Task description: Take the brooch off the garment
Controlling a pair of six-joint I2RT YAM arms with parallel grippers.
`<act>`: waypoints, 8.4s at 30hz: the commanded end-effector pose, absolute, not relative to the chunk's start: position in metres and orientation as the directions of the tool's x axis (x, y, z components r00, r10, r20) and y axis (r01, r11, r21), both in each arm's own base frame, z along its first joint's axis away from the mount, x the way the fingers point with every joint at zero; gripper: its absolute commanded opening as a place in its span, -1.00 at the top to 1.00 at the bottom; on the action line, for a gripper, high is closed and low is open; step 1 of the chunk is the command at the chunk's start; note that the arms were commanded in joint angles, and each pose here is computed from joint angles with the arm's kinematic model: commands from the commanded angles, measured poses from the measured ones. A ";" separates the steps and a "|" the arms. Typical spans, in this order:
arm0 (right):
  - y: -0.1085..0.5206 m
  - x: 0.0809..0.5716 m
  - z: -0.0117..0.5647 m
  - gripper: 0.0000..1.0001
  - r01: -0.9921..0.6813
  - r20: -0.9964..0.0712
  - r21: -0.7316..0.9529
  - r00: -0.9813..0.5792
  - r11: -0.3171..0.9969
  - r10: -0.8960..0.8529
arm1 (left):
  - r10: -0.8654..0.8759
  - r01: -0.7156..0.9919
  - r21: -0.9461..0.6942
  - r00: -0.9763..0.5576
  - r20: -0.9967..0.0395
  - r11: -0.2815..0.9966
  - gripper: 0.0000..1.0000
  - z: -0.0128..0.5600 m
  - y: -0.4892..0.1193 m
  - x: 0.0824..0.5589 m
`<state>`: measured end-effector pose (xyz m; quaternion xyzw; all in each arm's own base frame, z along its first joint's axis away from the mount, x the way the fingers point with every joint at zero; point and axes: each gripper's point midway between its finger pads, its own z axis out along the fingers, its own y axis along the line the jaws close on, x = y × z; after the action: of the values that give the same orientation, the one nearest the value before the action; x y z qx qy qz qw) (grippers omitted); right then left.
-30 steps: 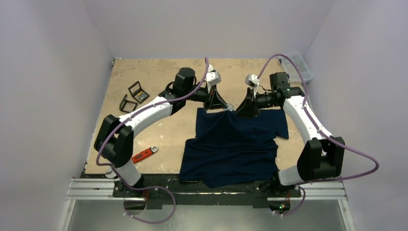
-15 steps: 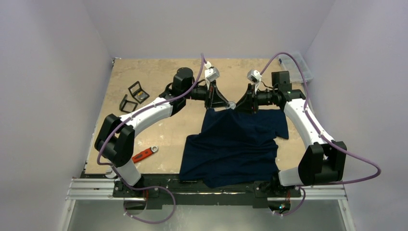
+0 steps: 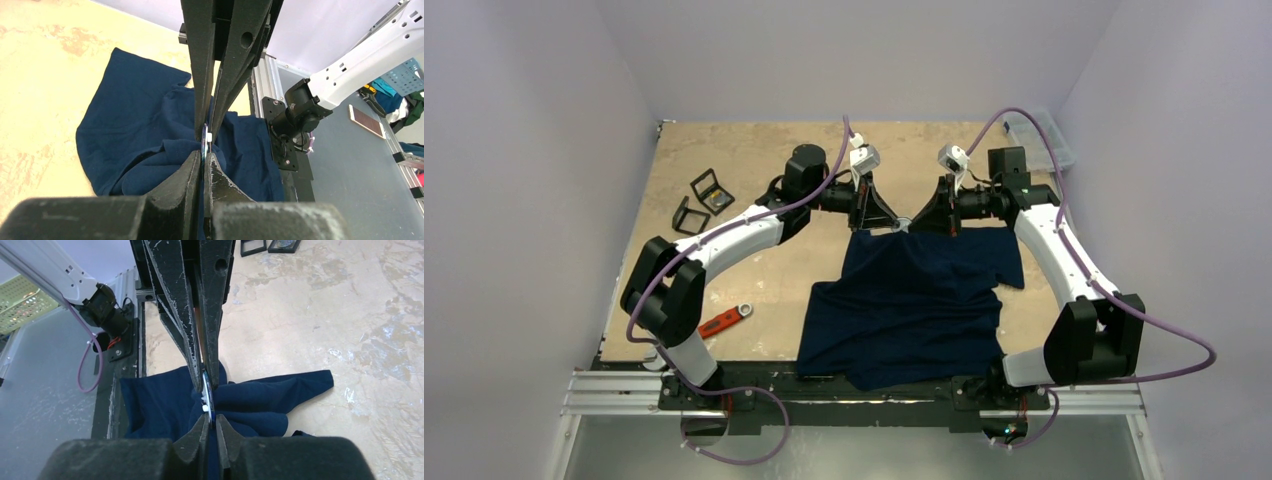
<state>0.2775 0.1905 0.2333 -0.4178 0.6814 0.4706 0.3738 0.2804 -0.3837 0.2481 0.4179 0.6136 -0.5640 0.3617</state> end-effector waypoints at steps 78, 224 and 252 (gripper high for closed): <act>0.206 0.275 0.246 1.00 -0.908 -0.918 0.288 -0.353 0.306 -0.182 | -0.026 0.725 -0.521 -0.573 -0.819 0.451 0.76 0.240 -0.385 0.328; 0.206 0.275 0.294 -0.48 -0.954 -0.976 0.152 -0.186 0.257 -0.111 | 0.143 0.893 -0.445 -0.450 -0.882 0.066 1.00 0.324 -0.305 0.266; 0.234 0.245 0.349 0.31 -0.962 -0.966 0.257 -0.255 0.086 0.042 | 0.048 0.872 -0.461 -0.459 -0.887 -0.168 1.00 0.378 -0.338 0.255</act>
<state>0.2508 0.2311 0.3391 -0.3894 0.5895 0.5330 0.4656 0.2608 -0.3355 0.3492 0.3773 0.6000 -0.6443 0.2872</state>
